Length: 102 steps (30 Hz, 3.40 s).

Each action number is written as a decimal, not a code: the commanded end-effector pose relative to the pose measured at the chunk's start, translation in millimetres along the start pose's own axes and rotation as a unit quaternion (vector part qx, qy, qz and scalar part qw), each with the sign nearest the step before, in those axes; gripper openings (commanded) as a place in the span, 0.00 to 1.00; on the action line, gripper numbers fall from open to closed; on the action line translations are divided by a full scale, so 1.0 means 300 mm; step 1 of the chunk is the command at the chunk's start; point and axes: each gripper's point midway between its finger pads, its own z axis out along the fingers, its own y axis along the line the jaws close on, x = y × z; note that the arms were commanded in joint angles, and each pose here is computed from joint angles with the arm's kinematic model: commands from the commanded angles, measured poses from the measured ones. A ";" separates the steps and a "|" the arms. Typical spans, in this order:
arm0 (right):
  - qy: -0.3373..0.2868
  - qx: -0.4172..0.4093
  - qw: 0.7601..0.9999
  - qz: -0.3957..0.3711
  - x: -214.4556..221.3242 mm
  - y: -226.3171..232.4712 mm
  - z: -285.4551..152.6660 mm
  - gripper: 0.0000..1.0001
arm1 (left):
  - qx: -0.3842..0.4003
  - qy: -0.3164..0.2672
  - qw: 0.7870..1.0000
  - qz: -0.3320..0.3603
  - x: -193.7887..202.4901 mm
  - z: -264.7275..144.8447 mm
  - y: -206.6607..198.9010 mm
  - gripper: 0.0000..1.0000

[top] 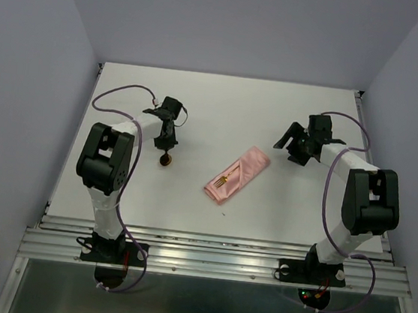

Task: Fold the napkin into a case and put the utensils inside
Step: Pick up the spoon from the center of the board, then stuff the spoon into the folded napkin.

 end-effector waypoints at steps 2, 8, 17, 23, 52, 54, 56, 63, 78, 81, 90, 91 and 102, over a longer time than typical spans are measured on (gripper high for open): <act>-0.017 -0.015 1.000 -0.011 -0.033 0.035 -0.009 0.78 | 0.001 0.030 0.999 0.013 0.059 0.033 0.023 0.04; -0.016 -0.018 1.000 -0.012 -0.033 0.038 -0.009 0.78 | 0.052 0.010 0.998 0.035 0.020 -0.023 -0.035 0.00; -0.014 -0.022 1.000 -0.008 -0.038 0.046 0.004 0.78 | 0.164 -0.071 0.971 0.159 -0.011 -0.285 -0.252 0.00; -0.009 -0.033 0.999 -0.004 -0.056 0.072 0.024 0.78 | 0.233 -0.062 0.941 0.236 0.092 -0.410 -0.401 0.00; 0.035 -0.053 0.997 0.040 -0.061 0.136 0.227 0.40 | 0.248 0.073 0.886 0.386 0.477 -0.430 -0.520 0.00; 0.034 -0.054 0.997 0.039 -0.063 0.139 0.227 0.40 | 0.235 0.081 0.890 0.382 0.485 -0.414 -0.507 0.00; 0.037 -0.056 0.997 0.037 -0.054 0.151 0.231 0.40 | 0.230 0.086 0.892 0.380 0.491 -0.407 -0.502 0.00; 0.038 -0.058 0.997 0.040 -0.052 0.153 0.235 0.40 | 0.221 0.098 0.888 0.392 0.514 -0.413 -0.497 0.00; 0.040 -0.077 0.995 0.048 -0.038 0.185 0.220 0.41 | 0.205 0.111 0.882 0.409 0.532 -0.389 -0.513 0.00; 0.042 -0.080 0.995 0.049 -0.033 0.186 0.220 0.41 | 0.201 0.109 0.882 0.412 0.533 -0.388 -0.520 0.00; 0.050 -0.084 0.994 0.049 -0.005 0.190 0.227 0.41 | 0.191 0.101 0.879 0.426 0.538 -0.396 -0.561 0.00; 0.052 -0.085 0.994 0.051 -0.003 0.190 0.226 0.41 | 0.189 0.100 0.878 0.428 0.539 -0.395 -0.566 0.00; 0.063 -0.095 0.992 0.049 0.034 0.212 0.229 0.41 | 0.177 0.082 0.883 0.426 0.511 -0.390 -0.604 0.00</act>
